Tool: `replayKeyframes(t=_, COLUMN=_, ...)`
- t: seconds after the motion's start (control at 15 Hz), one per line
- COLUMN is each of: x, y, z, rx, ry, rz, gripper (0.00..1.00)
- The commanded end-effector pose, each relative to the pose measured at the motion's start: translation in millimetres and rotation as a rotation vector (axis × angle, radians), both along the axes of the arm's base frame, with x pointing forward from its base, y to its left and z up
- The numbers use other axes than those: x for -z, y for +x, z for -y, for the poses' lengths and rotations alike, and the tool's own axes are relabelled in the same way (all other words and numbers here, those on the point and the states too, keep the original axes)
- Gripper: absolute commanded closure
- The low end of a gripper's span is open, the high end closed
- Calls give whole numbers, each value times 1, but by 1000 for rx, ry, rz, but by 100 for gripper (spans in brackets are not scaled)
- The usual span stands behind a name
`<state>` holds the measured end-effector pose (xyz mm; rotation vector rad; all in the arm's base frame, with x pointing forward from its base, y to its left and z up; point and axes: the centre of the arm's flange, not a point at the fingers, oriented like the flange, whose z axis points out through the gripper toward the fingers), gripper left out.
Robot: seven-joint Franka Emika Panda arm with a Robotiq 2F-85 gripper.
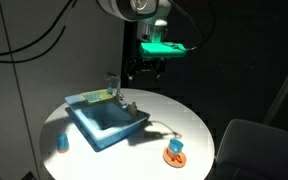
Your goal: Pick up the detergent and put it on the table
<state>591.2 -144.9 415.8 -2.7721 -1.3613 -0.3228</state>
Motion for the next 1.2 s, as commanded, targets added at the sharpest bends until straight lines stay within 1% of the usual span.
replayKeyframes(t=0.0, x=18, y=25, z=-6, rx=-80, ry=11, rz=3, gripper=0)
replayKeyframes(t=0.27, x=41, y=38, z=-14, rx=-143, ry=5, rz=-20, gripper=0)
replayKeyframes(t=0.6, x=63, y=50, z=-14, rx=-218, ry=-6, rz=-35, gripper=0)
replayKeyframes(t=0.87, x=80, y=60, z=-17, rx=-256, ry=-8, rz=-44, gripper=0)
replayKeyframes(t=1.13, x=101, y=68, z=-28, rx=-288, ry=-16, rz=-64, gripper=0)
